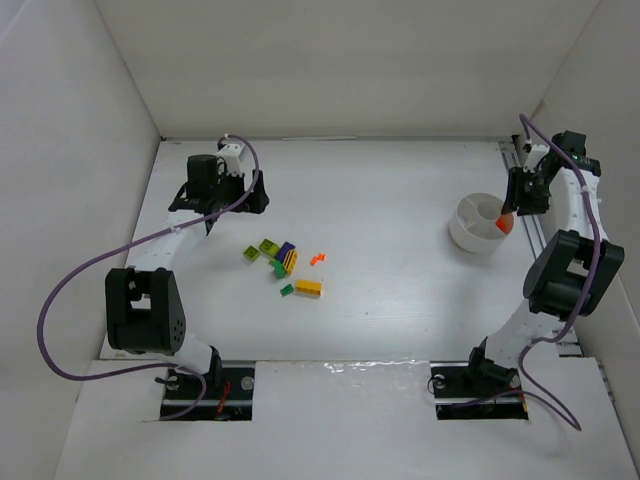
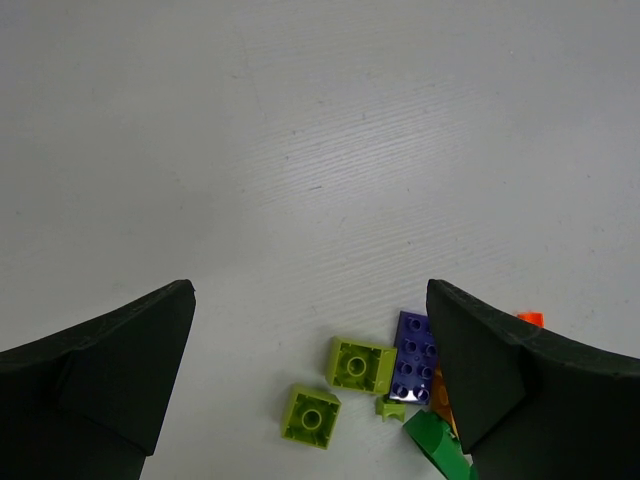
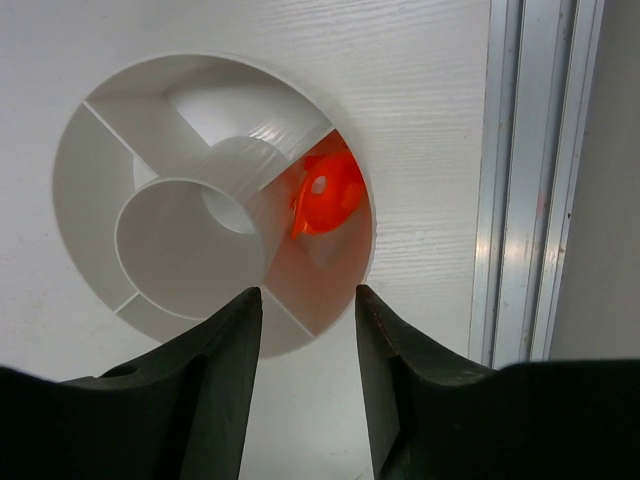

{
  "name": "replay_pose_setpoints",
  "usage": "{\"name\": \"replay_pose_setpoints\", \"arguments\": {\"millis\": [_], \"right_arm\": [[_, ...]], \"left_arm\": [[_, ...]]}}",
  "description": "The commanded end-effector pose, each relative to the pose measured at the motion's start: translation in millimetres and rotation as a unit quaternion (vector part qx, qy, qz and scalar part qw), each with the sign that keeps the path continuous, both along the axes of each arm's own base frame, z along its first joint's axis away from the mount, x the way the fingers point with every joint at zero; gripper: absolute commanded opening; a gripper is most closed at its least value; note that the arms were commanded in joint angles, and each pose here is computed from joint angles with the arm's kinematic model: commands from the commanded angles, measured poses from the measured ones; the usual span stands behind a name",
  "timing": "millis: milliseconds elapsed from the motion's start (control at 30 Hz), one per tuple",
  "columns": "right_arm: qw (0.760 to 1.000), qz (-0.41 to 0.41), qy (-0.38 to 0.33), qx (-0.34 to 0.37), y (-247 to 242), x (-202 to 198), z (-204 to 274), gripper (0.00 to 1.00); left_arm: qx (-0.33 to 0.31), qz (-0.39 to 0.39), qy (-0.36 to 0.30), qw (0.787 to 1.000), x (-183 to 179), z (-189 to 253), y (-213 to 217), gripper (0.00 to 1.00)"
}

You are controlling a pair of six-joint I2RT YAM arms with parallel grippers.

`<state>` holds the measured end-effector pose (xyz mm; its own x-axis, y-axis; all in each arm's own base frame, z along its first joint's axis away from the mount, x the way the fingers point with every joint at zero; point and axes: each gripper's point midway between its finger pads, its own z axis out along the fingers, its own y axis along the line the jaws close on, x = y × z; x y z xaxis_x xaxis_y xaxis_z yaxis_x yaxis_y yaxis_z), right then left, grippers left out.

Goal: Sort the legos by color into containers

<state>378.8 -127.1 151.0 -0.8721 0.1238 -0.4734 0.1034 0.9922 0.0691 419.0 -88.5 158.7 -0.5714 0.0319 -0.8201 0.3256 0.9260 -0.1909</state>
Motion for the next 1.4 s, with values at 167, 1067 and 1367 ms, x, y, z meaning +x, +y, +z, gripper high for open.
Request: {"name": "replay_pose_setpoints", "arguments": {"millis": [167,1067,1367], "right_arm": [[1.000,0.005,-0.022,-0.001,3.5,-4.6,16.0,0.47],[0.786,0.606,-0.102,0.075,391.4,-54.4,36.0,0.86],[0.789,0.609,-0.054,0.057,440.4,-41.1,-20.6,0.80]], "left_arm": [[-0.008,-0.005,-0.020,1.000,-2.8,12.0,0.1,1.00],[0.000,0.005,-0.054,0.999,-30.0,40.6,18.1,1.00],[0.002,0.016,0.001,1.000,-54.1,23.2,38.0,1.00]]}}
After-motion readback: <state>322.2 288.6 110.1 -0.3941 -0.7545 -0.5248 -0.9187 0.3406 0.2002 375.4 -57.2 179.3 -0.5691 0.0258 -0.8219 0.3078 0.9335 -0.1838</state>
